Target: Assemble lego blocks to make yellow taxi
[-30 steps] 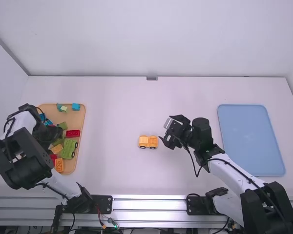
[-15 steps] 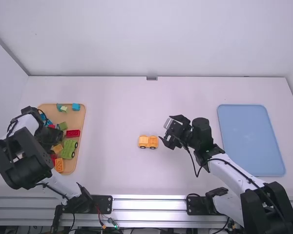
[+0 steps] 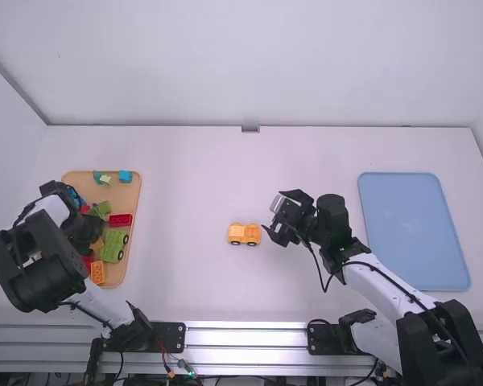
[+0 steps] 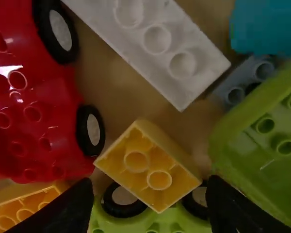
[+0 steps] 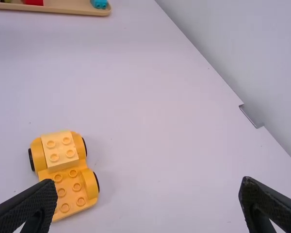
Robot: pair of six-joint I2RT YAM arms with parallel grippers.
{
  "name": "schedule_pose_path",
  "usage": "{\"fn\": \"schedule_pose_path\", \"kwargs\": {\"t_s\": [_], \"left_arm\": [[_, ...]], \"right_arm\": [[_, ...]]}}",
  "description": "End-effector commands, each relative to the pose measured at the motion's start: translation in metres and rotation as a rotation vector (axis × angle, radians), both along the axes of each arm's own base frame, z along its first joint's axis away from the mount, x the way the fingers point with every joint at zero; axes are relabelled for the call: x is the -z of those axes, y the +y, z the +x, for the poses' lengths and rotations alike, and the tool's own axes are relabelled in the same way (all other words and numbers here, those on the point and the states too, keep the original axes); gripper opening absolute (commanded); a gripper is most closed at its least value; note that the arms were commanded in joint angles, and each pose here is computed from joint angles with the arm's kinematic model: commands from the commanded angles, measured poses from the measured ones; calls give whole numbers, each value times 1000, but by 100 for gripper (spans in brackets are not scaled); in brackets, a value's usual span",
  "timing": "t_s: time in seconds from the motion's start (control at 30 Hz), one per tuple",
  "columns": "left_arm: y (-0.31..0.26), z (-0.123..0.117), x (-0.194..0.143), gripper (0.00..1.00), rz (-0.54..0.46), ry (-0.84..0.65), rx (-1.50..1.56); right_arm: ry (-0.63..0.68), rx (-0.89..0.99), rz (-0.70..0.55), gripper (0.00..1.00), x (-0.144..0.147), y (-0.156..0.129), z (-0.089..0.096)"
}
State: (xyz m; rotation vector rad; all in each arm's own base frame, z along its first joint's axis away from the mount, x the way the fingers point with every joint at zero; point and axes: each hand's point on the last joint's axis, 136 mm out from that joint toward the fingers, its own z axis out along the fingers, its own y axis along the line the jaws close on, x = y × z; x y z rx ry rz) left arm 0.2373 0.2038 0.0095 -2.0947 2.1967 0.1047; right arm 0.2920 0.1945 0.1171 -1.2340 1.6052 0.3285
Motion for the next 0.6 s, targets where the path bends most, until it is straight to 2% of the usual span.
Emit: {"fn": "schedule_pose_path", "kwargs": {"t_s": [0.0, 0.2, 0.37, 0.57], "left_arm": [[4, -2, 0, 63, 30, 2, -79], [6, 4, 2, 60, 41, -35, -126], [-3, 13, 11, 58, -4, -101, -117], [-9, 10, 18, 57, -28, -107, -164]], "right_arm": [[-3, 2, 7, 99, -3, 0, -1], [-2, 2, 7, 99, -2, 0, -1], [-3, 2, 7, 99, -3, 0, -1], [-3, 2, 7, 99, -2, 0, -1]]}}
